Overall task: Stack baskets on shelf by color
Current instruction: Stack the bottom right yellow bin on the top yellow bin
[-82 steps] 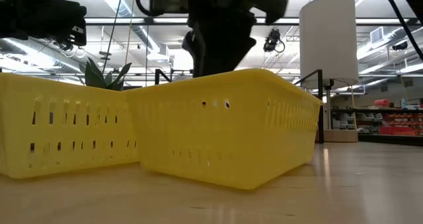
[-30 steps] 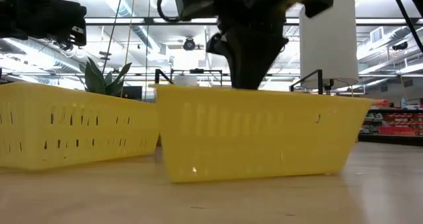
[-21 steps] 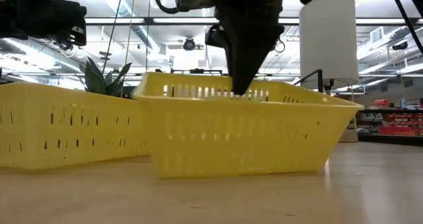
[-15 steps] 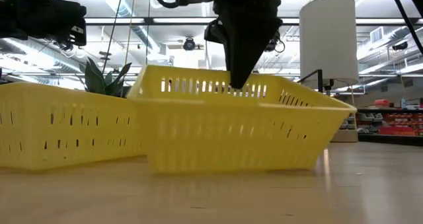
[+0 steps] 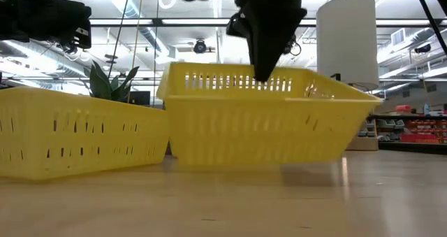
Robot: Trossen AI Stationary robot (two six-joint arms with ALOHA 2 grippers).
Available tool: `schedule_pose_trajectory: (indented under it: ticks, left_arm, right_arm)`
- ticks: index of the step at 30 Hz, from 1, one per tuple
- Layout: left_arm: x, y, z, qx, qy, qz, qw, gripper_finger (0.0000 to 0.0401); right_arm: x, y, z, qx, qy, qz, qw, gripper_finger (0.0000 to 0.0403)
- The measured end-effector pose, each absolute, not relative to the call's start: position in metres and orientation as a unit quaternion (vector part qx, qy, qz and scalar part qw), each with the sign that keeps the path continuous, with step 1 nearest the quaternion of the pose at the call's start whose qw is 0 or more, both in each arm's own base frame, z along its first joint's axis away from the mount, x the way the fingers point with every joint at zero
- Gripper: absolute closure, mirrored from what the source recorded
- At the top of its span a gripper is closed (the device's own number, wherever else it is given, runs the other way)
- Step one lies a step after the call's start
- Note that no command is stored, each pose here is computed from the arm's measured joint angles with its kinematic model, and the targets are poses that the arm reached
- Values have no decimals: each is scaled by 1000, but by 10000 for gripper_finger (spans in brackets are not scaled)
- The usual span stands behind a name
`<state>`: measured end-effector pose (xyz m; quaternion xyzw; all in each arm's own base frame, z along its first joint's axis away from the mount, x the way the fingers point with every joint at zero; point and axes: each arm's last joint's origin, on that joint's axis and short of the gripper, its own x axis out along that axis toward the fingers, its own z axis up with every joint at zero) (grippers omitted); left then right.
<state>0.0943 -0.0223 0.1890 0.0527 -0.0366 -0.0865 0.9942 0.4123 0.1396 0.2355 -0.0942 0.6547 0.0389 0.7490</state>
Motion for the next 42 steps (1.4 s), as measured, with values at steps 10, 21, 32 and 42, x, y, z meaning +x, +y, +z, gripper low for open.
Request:
schedule_pose_trajectory:
  ticks: [10, 21, 32, 42]
  left_arm:
    - [94, -22, 189, 53, -37, -86, 994, 341]
    - [94, -22, 189, 53, -37, -86, 994, 348]
    - [94, -22, 189, 53, -37, -86, 994, 338]
    - [94, -22, 189, 53, -37, -86, 994, 345]
  right_arm:
    - [400, 134, 279, -83, 600, 26, 795, 389]
    - [400, 133, 283, -86, 593, 23, 800, 389]
    - [393, 128, 294, -82, 593, 21, 801, 389]
    - [393, 87, 308, -186, 586, 13, 788, 389]
